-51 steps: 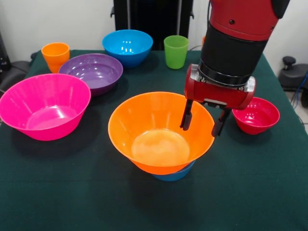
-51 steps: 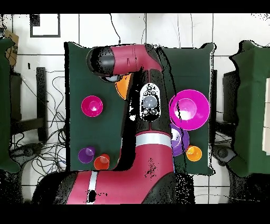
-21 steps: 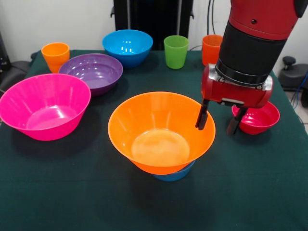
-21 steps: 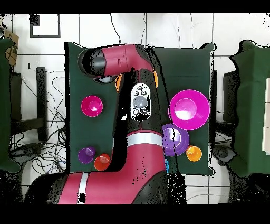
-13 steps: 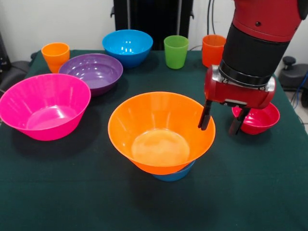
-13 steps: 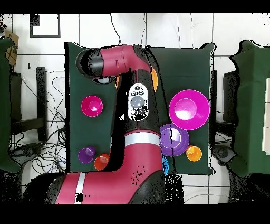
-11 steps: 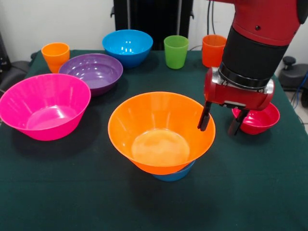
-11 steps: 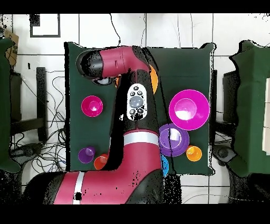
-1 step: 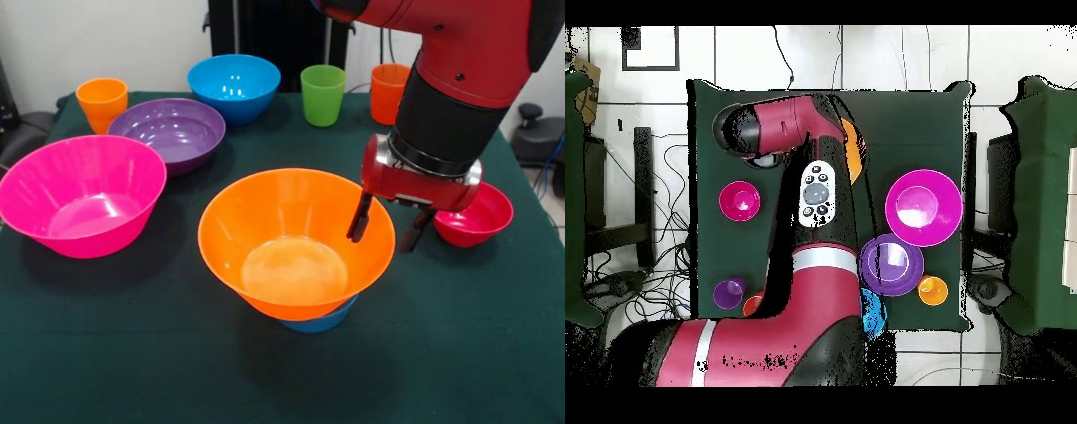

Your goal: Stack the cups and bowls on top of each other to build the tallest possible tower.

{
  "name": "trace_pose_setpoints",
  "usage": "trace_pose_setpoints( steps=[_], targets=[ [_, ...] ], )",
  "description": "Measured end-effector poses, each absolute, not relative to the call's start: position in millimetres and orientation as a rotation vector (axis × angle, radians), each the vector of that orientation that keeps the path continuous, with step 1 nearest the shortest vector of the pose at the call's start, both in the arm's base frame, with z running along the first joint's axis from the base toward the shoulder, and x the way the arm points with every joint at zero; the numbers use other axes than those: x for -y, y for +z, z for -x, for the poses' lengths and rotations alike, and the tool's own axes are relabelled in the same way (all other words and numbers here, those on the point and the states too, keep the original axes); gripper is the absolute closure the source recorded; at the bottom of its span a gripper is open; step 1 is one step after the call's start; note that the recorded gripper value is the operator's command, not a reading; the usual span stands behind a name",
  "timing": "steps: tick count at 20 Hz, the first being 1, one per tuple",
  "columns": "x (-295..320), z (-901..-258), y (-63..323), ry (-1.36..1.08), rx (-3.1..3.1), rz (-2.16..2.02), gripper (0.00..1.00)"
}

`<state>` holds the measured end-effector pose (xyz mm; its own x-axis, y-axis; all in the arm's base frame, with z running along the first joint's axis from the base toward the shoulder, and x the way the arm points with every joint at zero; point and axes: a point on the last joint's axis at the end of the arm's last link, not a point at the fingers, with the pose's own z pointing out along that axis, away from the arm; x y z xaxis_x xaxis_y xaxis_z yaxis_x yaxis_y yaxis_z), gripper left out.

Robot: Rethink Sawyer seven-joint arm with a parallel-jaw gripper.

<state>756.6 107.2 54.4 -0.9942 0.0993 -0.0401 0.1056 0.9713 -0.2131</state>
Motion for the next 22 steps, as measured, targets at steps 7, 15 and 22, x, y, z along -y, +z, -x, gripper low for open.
trace_pose_setpoints(
  steps=[7, 15, 22],
  targets=[
    [-104.1, -752.6, 48.9, -0.397, -3.071, -0.12, 0.0],
    [-105.1, -750.5, 50.6, -0.426, -3.066, -0.108, 0.0],
    [-104.4, -750.0, 51.1, -0.434, -3.064, -0.107, 0.0]
  ],
)
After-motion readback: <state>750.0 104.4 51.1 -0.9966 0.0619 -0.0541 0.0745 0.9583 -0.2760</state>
